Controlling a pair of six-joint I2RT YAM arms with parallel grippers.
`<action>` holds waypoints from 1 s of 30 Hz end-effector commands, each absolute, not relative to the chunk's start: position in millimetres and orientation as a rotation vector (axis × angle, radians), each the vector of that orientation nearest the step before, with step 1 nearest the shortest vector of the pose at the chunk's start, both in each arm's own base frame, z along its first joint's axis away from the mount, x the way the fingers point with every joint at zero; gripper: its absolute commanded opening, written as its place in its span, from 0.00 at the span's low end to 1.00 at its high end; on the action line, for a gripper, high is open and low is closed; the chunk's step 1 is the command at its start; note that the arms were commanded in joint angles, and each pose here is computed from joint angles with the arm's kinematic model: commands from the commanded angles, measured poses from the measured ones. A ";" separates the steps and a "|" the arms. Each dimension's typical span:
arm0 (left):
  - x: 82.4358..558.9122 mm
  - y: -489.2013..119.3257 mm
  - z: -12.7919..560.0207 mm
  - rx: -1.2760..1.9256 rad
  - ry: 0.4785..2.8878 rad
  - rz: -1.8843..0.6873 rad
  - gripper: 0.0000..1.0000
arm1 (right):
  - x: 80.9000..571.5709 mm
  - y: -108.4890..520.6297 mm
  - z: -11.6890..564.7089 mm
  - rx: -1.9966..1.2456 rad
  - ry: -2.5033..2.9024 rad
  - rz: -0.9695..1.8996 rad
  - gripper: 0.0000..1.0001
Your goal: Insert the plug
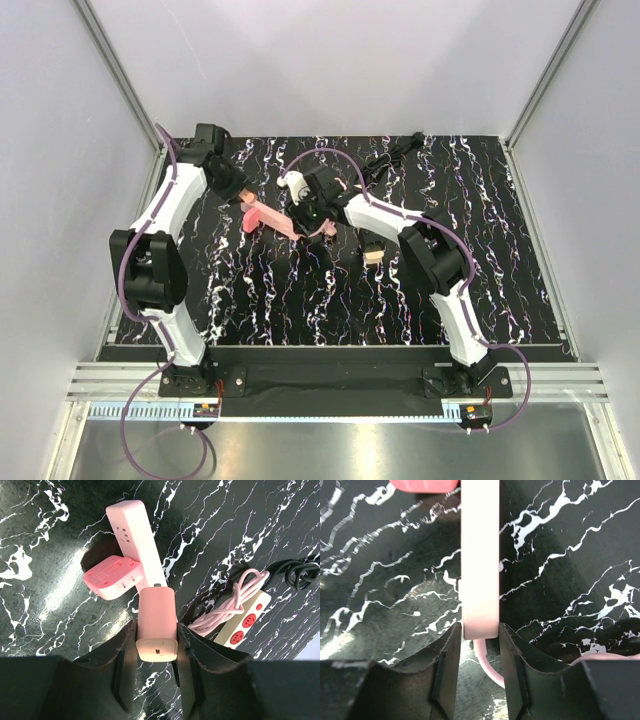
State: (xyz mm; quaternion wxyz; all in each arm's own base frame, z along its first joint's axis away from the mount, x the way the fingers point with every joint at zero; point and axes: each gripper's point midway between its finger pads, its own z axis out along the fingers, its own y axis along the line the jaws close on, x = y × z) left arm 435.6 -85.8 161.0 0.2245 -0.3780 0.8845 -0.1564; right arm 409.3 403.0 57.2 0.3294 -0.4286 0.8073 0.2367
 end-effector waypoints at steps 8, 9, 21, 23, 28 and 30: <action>427.2 -98.1 163.1 -0.976 2.458 -0.445 0.00 | 392.9 410.6 35.3 -1.217 2.117 0.608 0.13; 427.0 -100.0 164.0 -0.954 2.464 -0.446 0.00 | 392.3 411.3 32.1 -1.214 2.123 0.621 0.09; 421.3 -123.1 158.4 -0.801 2.551 -0.551 0.00 | 395.8 409.7 16.5 -0.810 2.502 1.092 0.00; 425.1 -133.9 162.3 -0.747 2.557 -0.634 0.00 | 397.4 405.0 14.0 -0.725 2.547 1.209 0.00; 434.8 -151.7 172.2 -0.719 2.560 -0.853 0.00 | 401.0 398.9 8.9 -0.578 2.624 1.285 0.00; 440.1 -154.5 173.1 -0.744 2.563 -0.912 0.00 | 402.7 400.6 11.5 -0.542 2.633 1.318 0.00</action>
